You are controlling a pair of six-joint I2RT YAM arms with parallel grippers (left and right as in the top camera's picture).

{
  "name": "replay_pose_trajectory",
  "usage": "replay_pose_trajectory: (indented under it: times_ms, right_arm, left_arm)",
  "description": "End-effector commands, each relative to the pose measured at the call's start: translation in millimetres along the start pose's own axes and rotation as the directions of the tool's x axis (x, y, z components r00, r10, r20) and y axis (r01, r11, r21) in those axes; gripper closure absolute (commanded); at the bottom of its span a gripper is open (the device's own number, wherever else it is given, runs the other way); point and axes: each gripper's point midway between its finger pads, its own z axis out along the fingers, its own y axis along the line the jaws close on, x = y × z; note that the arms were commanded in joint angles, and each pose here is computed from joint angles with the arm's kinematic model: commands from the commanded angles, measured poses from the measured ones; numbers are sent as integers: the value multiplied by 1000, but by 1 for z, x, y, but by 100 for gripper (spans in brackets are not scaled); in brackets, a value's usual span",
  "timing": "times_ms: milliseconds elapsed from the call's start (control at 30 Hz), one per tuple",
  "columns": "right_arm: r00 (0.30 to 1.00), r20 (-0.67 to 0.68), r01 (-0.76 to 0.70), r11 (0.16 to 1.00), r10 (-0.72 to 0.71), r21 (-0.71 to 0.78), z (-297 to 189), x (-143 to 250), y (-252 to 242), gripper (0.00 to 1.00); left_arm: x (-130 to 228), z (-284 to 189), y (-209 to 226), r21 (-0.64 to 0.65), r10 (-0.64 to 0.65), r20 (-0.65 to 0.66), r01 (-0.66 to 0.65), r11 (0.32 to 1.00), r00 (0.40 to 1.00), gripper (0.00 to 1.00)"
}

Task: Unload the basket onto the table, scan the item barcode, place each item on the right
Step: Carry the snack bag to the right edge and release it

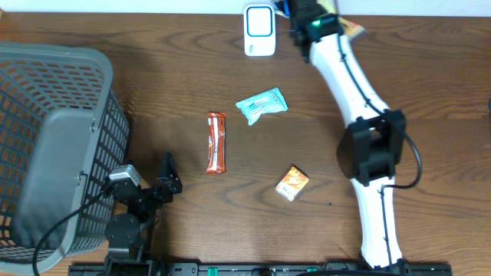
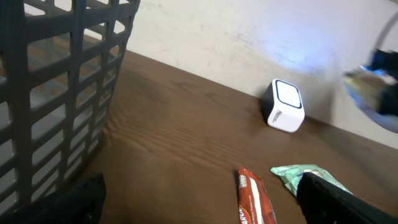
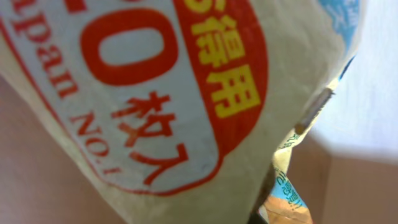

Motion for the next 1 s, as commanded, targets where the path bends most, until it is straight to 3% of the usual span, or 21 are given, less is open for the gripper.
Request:
replay_pose_trajectory:
  times_ms: [0,167,333,500,667,700,800,833,967]
  right_arm:
    - [937,-27,-339,924,349,179,-29,38,-106,99]
    - [871,-172,-427,881,461,204,5,112,-153,99]
    - [791,-248,-571,820,560,30,61,172,-163,99]
    - [703,-258,-656,744,663,125,108,245,-194,99]
    - [634,-288,-698,692,717,187,123,301,-212,98]
    - [625,-289,-703,684,725,195,123,306,-215,92]
    - [554,-275,-753,614,786,236,118,320,-228,16]
    - [532,-269,-768,591,803,246,113,321,-233,2]
    - [513,-207,-821,547,833,164,80,292,-254,1]
  left_arm:
    - [16,2,9,-33,0,-45,-1,999,999,2]
    - [16,2,9,-33,0,-45,-1,999,999,2]
    - [16,2,9,-33,0,-45,-1,999,999,2]
    - [16,2,9,-33,0,-45,-1,999,999,2]
    - [16,2,9,-33,0,-45,-1,999,999,2]
    - [16,2,9,-33,0,-45,-1,999,999,2]
    - [16,2,9,-32,0,-45,-1,999,999,2]
    - [16,2,9,-33,0,-45,-1,999,999,2]
    - [16,2,9,-33,0,-45,-1,999,999,2]
